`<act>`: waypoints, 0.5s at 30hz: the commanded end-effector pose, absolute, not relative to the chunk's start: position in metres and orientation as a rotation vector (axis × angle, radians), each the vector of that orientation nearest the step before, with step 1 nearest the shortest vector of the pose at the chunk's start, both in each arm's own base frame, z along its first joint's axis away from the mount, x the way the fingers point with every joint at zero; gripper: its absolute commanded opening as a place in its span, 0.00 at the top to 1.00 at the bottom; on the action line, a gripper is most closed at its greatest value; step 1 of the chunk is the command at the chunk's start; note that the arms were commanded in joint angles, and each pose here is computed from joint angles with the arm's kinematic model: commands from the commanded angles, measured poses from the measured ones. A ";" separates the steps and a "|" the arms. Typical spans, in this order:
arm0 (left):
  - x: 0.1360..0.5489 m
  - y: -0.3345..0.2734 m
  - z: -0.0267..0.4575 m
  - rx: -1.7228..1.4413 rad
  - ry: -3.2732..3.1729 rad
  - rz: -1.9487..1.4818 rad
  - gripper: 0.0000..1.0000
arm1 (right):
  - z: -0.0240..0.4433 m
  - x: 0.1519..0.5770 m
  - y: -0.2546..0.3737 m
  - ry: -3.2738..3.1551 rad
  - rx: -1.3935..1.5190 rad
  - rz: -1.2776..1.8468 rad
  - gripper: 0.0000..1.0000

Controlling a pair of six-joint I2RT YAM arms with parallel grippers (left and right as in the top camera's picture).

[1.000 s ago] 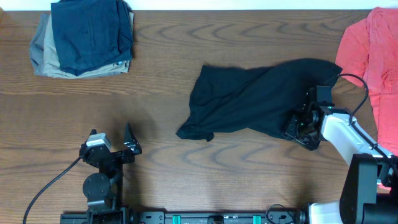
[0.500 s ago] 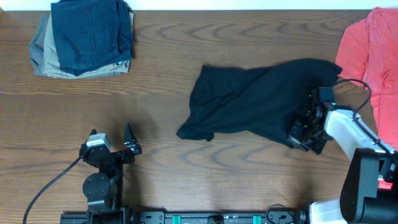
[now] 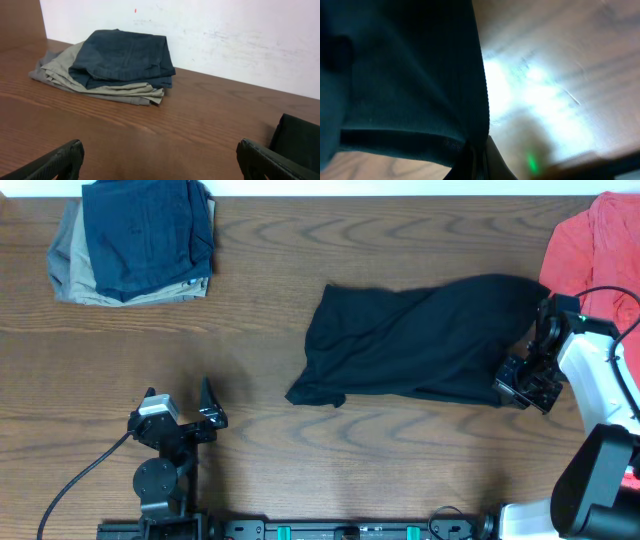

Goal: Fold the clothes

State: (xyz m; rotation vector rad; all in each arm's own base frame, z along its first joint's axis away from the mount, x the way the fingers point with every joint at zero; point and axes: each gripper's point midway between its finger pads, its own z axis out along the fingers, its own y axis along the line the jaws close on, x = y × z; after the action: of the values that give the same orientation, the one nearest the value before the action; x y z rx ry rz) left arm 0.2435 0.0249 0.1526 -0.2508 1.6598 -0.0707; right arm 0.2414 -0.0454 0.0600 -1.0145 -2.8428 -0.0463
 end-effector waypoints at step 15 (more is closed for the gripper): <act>0.243 0.026 0.137 -0.260 1.704 -0.055 0.02 | 0.174 0.188 -0.067 -3.151 -1.284 0.163 0.99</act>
State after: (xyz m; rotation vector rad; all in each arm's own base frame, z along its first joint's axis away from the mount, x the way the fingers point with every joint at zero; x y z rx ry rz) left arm 0.2435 0.0249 0.1527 -0.2508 1.6594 -0.0707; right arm 0.1980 -0.0559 0.1547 -1.2045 -3.0910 0.0703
